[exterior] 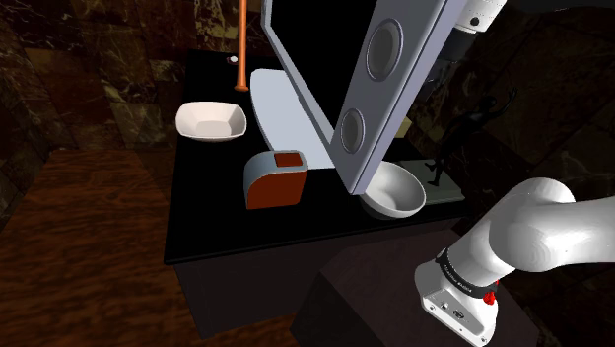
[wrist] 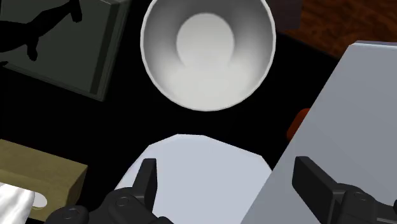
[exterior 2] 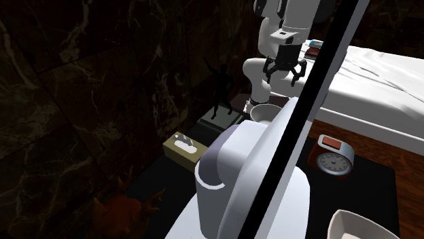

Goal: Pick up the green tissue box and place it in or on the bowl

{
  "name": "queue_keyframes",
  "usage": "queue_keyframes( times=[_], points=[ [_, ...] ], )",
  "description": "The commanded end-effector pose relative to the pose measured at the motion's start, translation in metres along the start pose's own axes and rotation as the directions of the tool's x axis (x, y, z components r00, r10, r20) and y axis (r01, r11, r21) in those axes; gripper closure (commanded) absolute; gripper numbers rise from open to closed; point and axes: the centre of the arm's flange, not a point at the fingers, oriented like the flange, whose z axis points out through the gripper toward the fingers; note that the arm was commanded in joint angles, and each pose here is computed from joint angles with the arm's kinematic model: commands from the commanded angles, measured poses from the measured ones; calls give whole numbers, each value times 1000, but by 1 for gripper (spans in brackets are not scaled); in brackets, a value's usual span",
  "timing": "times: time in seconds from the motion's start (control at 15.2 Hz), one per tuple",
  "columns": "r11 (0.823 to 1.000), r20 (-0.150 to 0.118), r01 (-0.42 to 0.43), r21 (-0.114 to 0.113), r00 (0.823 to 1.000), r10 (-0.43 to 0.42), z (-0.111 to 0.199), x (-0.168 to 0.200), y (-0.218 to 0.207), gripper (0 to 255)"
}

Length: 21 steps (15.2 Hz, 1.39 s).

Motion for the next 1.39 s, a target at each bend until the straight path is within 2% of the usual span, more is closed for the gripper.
queue_keyframes(
  times=[0.0,0.33,0.66,0.99,1.32],
  points=[
    [1000,0,0,0,1000,0,0,0,0,0],
    [992,52,-118,-41,991,120,23,60,29,0],
    [969,98,-232,-88,966,240,49,115,65,0],
    [930,137,-340,-140,924,358,75,164,109,0],
    [877,170,-439,-196,866,471,102,206,159,0]
  ],
)
